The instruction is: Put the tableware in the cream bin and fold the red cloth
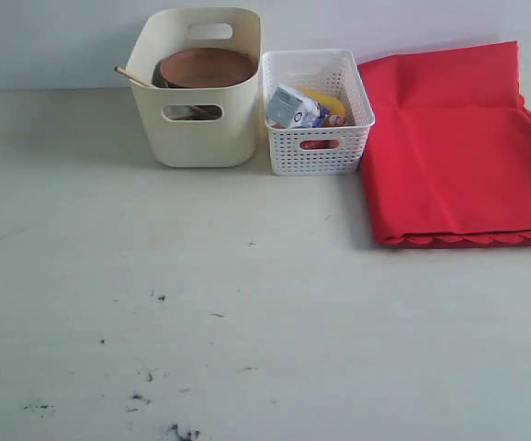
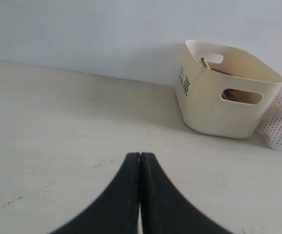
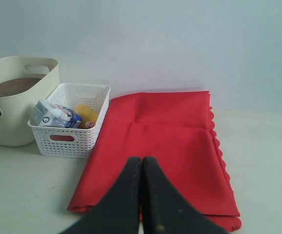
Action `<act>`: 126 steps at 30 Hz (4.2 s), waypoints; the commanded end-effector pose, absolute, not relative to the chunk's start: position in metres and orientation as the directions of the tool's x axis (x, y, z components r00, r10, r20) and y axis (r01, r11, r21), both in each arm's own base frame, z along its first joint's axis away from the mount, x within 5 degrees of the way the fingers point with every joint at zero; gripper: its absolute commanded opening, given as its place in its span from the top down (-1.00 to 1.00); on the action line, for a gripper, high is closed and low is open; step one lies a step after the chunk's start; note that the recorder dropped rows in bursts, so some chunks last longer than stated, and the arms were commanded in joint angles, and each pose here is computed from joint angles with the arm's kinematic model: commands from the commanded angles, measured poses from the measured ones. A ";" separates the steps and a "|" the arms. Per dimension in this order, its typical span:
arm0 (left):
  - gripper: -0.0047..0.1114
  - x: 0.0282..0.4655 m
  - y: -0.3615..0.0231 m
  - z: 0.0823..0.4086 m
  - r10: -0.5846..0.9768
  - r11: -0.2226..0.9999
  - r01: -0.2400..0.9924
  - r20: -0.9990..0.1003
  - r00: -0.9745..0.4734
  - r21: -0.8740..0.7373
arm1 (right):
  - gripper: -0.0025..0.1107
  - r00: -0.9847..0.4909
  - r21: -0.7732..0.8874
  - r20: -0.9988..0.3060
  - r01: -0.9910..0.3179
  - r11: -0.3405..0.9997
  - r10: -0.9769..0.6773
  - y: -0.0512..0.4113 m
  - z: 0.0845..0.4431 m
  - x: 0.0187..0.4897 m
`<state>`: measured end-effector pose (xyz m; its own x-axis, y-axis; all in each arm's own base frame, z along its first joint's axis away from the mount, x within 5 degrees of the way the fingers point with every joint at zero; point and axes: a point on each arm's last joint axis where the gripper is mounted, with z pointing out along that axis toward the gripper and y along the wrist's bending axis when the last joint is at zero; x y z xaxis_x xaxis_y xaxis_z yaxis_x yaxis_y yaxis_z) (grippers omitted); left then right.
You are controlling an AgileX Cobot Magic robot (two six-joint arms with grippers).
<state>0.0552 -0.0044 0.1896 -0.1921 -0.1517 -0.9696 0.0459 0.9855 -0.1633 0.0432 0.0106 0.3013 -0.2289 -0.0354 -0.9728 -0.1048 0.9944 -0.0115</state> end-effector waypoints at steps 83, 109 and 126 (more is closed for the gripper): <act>0.92 0.053 -0.004 0.181 -0.151 0.986 0.027 -0.950 -0.273 -0.164 | 0.96 -0.220 0.077 -0.972 0.009 0.997 0.077 0.002 0.192 0.053; 0.92 0.053 -0.004 0.181 -0.149 0.986 0.027 -0.950 -0.274 -0.163 | 0.96 -0.234 0.051 -0.971 0.030 0.998 0.057 0.000 0.184 0.054; 0.92 0.053 -0.004 0.181 -0.149 0.986 0.027 -0.950 -0.274 -0.163 | 0.96 -0.237 0.049 -0.970 0.031 0.998 0.055 0.000 0.184 0.054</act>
